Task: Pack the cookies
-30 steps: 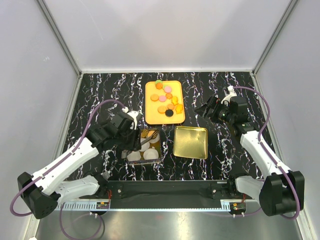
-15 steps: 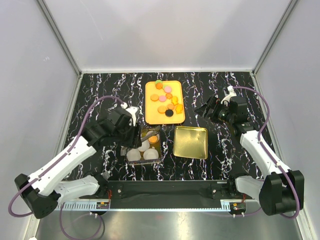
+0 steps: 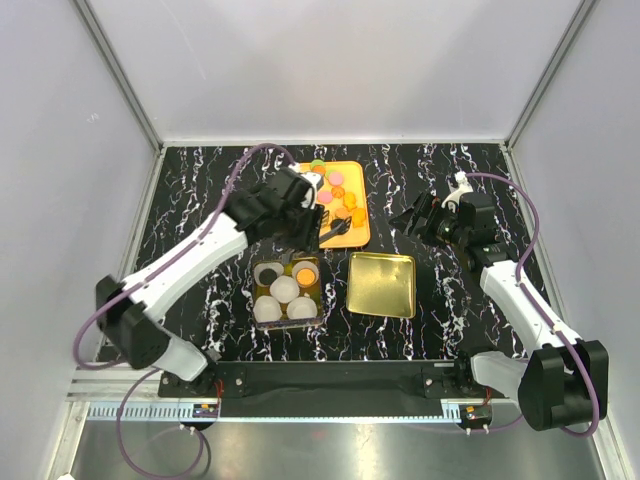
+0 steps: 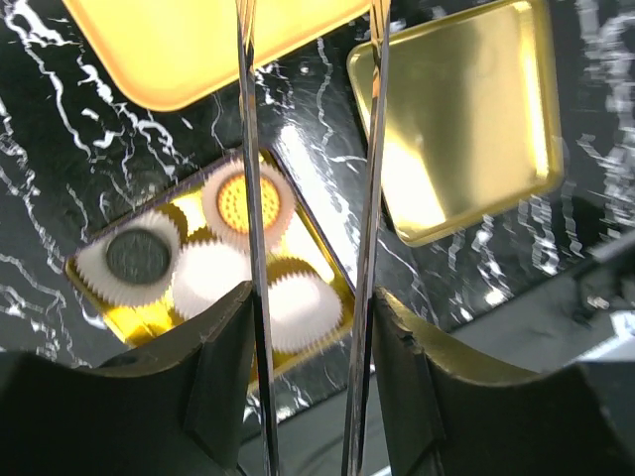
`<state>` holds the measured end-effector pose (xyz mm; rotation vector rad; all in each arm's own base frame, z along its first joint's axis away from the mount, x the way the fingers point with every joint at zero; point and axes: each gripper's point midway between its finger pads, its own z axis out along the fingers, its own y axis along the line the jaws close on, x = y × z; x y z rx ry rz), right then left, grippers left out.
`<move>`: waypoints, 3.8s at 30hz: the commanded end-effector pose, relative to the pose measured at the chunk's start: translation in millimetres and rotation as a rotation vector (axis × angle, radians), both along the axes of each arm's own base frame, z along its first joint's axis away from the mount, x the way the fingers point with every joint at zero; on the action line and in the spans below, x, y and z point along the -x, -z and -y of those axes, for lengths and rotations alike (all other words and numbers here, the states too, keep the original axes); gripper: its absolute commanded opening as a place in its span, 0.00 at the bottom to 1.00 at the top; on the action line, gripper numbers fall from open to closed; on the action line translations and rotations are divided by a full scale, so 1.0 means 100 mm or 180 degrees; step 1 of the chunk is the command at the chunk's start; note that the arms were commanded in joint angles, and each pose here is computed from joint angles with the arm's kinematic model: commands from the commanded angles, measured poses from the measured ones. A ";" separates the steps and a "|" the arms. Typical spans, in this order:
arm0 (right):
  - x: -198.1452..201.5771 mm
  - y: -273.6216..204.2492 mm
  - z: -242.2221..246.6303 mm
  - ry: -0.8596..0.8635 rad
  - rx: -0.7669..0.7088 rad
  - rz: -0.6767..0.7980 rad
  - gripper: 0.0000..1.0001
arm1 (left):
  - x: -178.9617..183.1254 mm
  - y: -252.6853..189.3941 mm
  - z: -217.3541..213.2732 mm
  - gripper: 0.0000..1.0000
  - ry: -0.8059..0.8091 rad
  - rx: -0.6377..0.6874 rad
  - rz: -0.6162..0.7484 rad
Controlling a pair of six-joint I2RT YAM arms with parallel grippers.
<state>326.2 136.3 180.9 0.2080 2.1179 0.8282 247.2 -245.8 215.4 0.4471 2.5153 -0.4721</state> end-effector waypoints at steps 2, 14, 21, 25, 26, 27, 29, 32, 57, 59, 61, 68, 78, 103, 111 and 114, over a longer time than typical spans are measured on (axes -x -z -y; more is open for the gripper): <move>-0.05 -0.18 0.00 -0.0019 0.0034 0.0200 1.00 | -0.36 0.04 0.19 0.50 -0.0004 -0.0062 0.0235; -0.05 -0.18 -0.04 -0.0070 -0.0016 0.0194 1.00 | -0.57 0.50 0.33 0.51 -0.0034 -0.0302 0.0062; -0.04 -0.18 -0.04 -0.0081 -0.0027 0.0190 1.00 | -0.66 0.65 0.33 0.51 -0.0087 -0.0433 0.0040; -0.04 -0.18 -0.04 -0.0081 -0.0029 0.0190 1.00 | -0.69 0.70 0.33 0.51 -0.0106 -0.0449 0.0020; -0.05 -0.17 -0.04 -0.0086 -0.0028 0.0185 1.00 | -0.69 0.71 0.34 0.51 -0.0103 -0.0449 0.0014; -0.04 -0.18 -0.04 -0.0087 -0.0027 0.0192 1.00 | -0.70 0.71 0.34 0.51 -0.0105 -0.0443 0.0015; -0.05 -0.18 -0.04 -0.0081 -0.0029 0.0195 1.00 | -0.72 0.73 0.37 0.51 -0.0096 -0.0440 0.0000; -0.05 -0.18 -0.04 -0.0077 -0.0026 0.0191 1.00 | -0.75 0.74 0.39 0.51 -0.0094 -0.0439 -0.0002; -0.05 -0.17 -0.04 -0.0089 -0.0008 0.0176 1.00 | -0.81 0.55 0.35 0.37 -0.0068 -0.0450 0.0110; -0.05 -0.16 -0.04 -0.0087 -0.0011 0.0169 1.00 | -0.79 0.44 0.32 0.36 -0.0064 -0.0439 0.0157; -0.05 -0.16 -0.04 -0.0083 -0.0009 0.0169 1.00 | -0.77 0.39 0.28 0.36 -0.0068 -0.0448 0.0190; -0.06 -0.14 -0.04 -0.0079 -0.0006 0.0160 1.00 | -0.62 0.29 0.13 0.36 -0.0069 -0.0450 0.0234; -0.06 -0.13 -0.05 -0.0094 -0.0006 0.0147 1.00 | -0.12 -0.08 -0.25 0.37 -0.0088 -0.0211 0.0362; -0.10 -0.07 -0.06 -0.0094 -0.0009 0.0088 1.00 | 1.04 0.52 -1.06 0.38 -0.0169 -0.0190 -0.0107; -0.11 -0.07 -0.05 -0.0092 -0.0015 0.0091 1.00 | 1.10 0.53 -1.06 0.38 -0.0160 -0.0143 -0.0163; -0.11 -0.07 -0.06 -0.0101 -0.0017 0.0090 1.00 | 1.14 0.52 -1.08 0.38 -0.0173 -0.0132 -0.0173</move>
